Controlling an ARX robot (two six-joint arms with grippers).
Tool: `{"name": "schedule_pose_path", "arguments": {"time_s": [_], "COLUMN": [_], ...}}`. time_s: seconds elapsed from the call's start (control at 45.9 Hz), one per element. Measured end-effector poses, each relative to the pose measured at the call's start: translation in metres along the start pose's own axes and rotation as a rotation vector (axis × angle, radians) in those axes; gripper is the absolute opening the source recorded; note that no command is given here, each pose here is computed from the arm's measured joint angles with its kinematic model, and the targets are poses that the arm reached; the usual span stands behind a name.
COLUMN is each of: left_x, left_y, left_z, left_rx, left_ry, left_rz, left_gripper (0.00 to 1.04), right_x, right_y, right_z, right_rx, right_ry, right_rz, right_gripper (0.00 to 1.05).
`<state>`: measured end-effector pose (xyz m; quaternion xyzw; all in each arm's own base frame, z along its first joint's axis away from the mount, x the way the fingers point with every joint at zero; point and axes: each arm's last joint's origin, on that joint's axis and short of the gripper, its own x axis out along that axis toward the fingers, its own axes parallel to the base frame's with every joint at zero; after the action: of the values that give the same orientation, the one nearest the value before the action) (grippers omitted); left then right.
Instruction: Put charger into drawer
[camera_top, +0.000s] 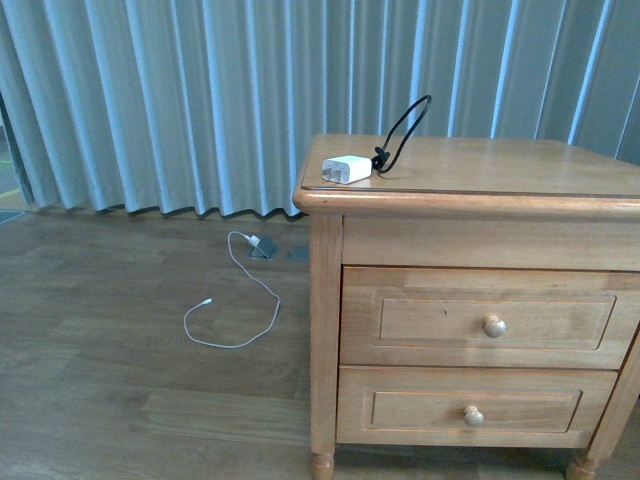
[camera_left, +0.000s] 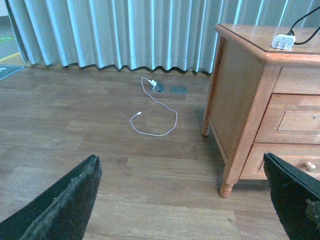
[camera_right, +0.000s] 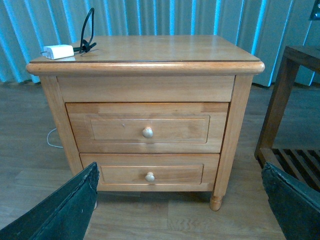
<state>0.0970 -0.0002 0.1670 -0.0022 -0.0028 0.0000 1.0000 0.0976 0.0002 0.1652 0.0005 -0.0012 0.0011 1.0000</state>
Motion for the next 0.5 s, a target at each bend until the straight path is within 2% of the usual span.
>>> {"name": "schedule_pose_path", "arguments": {"time_s": [0.501], "left_x": [0.0], "left_y": [0.0], "left_z": [0.0], "left_rx": [0.0], "left_ry": [0.0], "left_rz": [0.0], "left_gripper": [0.99], "right_x": [0.0], "right_y": [0.0], "right_z": [0.0], "right_rx": [0.0], "right_ry": [0.0], "right_rz": [0.0], "right_gripper": [0.96]}}
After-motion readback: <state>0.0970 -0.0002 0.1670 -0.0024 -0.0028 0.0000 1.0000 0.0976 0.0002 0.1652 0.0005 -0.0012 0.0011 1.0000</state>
